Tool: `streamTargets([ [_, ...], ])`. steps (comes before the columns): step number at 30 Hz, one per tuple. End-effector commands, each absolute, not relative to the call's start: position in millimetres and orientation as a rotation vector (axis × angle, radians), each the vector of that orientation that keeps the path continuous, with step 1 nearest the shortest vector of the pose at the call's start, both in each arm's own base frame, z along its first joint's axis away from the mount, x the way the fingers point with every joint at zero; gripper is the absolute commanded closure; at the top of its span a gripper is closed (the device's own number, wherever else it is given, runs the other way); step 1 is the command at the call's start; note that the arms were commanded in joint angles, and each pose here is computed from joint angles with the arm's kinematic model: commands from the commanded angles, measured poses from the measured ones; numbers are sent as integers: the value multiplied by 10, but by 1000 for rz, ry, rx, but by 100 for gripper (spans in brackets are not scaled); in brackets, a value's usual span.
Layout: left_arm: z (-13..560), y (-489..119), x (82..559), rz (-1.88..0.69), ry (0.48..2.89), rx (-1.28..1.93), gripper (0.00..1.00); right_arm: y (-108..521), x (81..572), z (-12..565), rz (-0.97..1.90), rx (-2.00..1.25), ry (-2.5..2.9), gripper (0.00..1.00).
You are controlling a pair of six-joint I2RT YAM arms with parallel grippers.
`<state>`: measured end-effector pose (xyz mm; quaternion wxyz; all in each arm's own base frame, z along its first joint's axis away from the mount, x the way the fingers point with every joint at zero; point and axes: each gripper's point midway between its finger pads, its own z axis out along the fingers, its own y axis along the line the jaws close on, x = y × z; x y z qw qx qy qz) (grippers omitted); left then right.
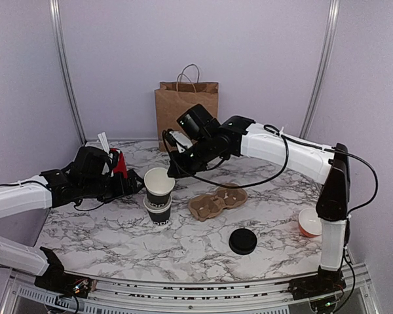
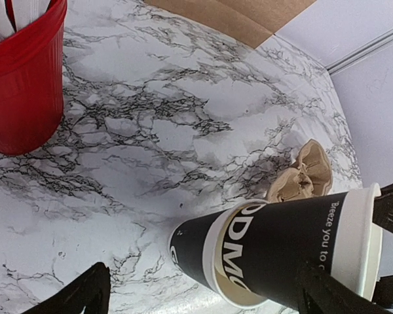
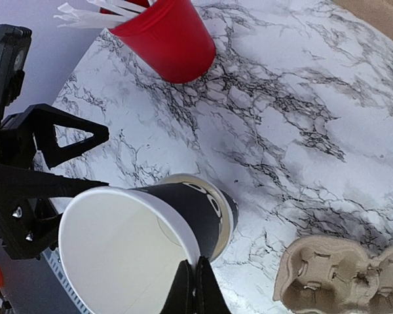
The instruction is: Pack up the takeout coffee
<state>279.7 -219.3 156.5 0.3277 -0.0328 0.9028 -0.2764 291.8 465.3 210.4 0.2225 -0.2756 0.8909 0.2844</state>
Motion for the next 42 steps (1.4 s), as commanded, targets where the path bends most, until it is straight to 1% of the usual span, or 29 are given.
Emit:
streamTargets([
  [1,1781,-2185,2839,-709,2315,-55,1,4481,2942,2794,848,-716,2339,100],
  [6,1912,-2183,2871,-699,2286,-38,1,3997,3107,3042,828,-612,2318,100],
  [10,2015,-2184,2905,-698,2260,-35,1,3391,3356,3081,717,-494,2329,100],
  [17,2201,-2228,2950,-713,2213,-3,1,1929,3717,2567,441,-219,2439,100],
  [21,2256,-2265,2978,-719,2204,13,1,1402,3801,2146,416,-107,2500,100],
  [26,2297,-2311,2995,-736,2202,25,1,1109,3941,1824,460,-32,2522,100],
  [31,2312,-2309,2984,-740,2199,26,1,1013,4072,1632,460,-4,2548,100],
  [36,2327,-2283,2969,-736,2191,26,1,975,4161,1525,423,-2,2566,92],
  [42,2357,-2265,2953,-734,2181,33,1,926,4196,1472,380,2,2585,78],
])
